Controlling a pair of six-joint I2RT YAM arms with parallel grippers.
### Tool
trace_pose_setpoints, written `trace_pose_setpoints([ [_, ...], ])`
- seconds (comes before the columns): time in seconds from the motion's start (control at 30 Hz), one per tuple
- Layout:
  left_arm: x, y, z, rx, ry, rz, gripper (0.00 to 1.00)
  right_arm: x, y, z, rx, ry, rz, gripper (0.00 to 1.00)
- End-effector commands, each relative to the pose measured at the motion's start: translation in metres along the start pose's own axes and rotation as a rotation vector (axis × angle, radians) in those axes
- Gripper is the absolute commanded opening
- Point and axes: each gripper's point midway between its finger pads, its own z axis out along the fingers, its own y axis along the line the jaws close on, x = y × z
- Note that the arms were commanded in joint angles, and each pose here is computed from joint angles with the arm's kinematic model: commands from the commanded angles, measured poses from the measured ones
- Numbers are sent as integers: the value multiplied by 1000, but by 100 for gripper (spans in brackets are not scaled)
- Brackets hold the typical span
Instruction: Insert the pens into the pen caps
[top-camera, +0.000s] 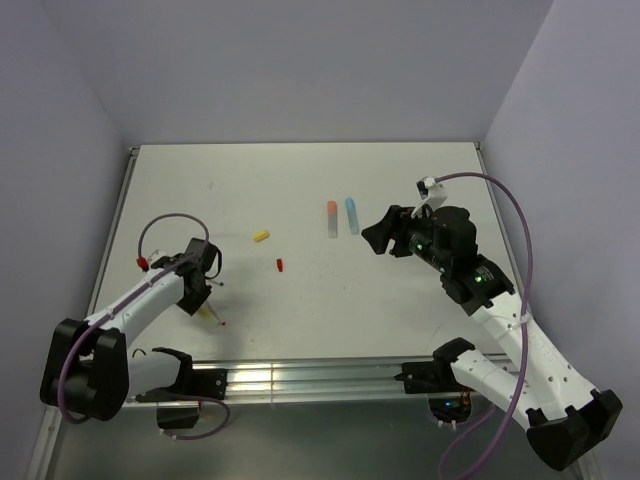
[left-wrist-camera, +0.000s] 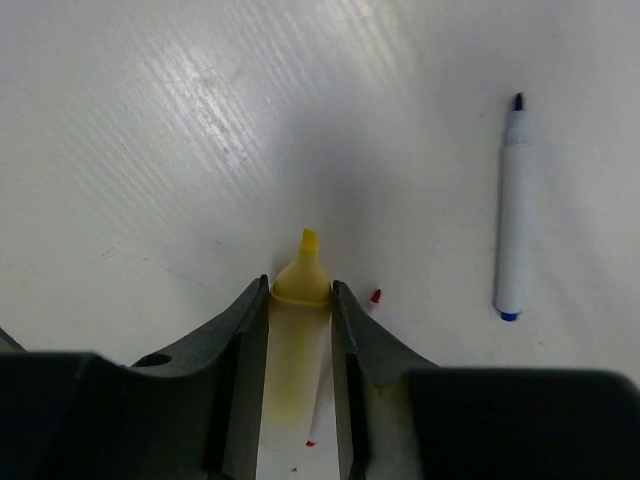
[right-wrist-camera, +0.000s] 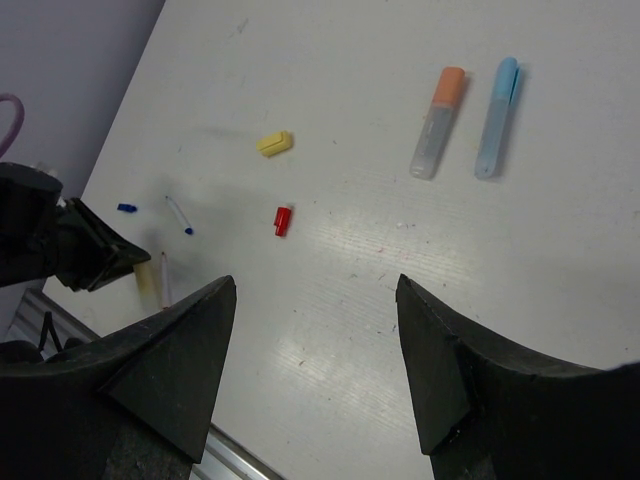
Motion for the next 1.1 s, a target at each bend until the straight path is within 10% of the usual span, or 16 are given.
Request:
trace_pose_setpoints([
  [0.0, -21, -16, -25, 57, -26, 14, 0, -10, 1, -1, -7, -42, -22, 73],
  [0.6, -91, -123, -174, 519, -162, -8, 0, -1, 62, -4, -360, 35, -29, 73],
  [1.07, -15, -248, -289, 880, -105, 141, 0, -7, 108, 28, -465, 47, -53, 73],
])
